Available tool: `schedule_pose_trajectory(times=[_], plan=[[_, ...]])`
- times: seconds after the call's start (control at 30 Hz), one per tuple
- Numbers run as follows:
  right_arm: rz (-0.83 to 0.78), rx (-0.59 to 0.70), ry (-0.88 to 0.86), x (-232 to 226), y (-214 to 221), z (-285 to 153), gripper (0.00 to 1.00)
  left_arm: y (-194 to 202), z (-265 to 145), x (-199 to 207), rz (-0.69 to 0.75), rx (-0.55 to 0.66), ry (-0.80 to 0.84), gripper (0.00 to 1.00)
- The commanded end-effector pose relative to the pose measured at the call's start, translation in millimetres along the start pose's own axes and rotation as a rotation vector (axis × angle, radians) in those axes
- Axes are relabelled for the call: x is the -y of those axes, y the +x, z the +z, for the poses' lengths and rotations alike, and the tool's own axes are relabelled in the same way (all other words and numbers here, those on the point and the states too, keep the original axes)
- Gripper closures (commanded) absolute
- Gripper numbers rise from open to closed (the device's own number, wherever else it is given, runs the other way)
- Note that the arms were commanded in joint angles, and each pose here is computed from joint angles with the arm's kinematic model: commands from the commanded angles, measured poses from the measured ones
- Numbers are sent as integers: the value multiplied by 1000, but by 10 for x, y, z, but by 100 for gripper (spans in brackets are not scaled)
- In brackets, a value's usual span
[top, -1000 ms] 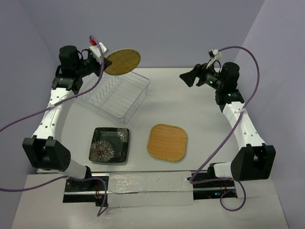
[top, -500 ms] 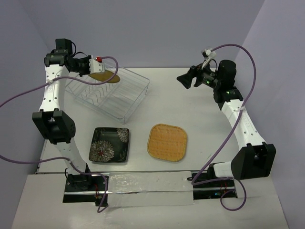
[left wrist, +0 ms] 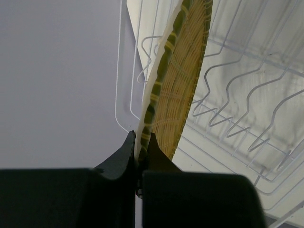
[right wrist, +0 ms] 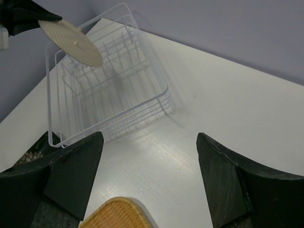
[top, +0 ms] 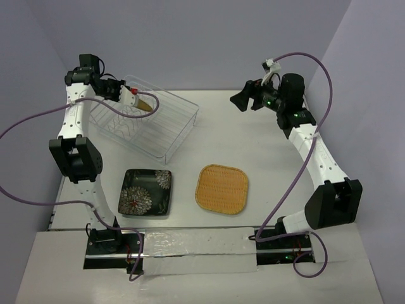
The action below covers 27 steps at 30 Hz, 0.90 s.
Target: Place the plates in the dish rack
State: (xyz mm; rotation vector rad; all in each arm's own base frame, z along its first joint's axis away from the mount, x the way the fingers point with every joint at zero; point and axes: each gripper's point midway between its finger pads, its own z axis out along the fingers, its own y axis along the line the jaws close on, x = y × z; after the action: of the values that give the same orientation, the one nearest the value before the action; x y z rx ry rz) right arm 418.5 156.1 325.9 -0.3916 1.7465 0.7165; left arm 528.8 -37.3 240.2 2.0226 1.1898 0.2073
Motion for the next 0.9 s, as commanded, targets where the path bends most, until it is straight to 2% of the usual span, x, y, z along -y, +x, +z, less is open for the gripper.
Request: schedule_pose_trajectory(times=[0.0,0.4,0.8,0.87], plan=[[15,29,39,-14,-180,36,14,98,16,-262,143,-25,-66,100],[45,22,96,54,-164,106,14,247,231,-360,275,-52,-78,100],[49,3,111,80,-182,212,14,367,621,-78,248,-35,-31,100],[46,2,112,85,-194,227,14,379,644,-114,237,-39,-45,96]])
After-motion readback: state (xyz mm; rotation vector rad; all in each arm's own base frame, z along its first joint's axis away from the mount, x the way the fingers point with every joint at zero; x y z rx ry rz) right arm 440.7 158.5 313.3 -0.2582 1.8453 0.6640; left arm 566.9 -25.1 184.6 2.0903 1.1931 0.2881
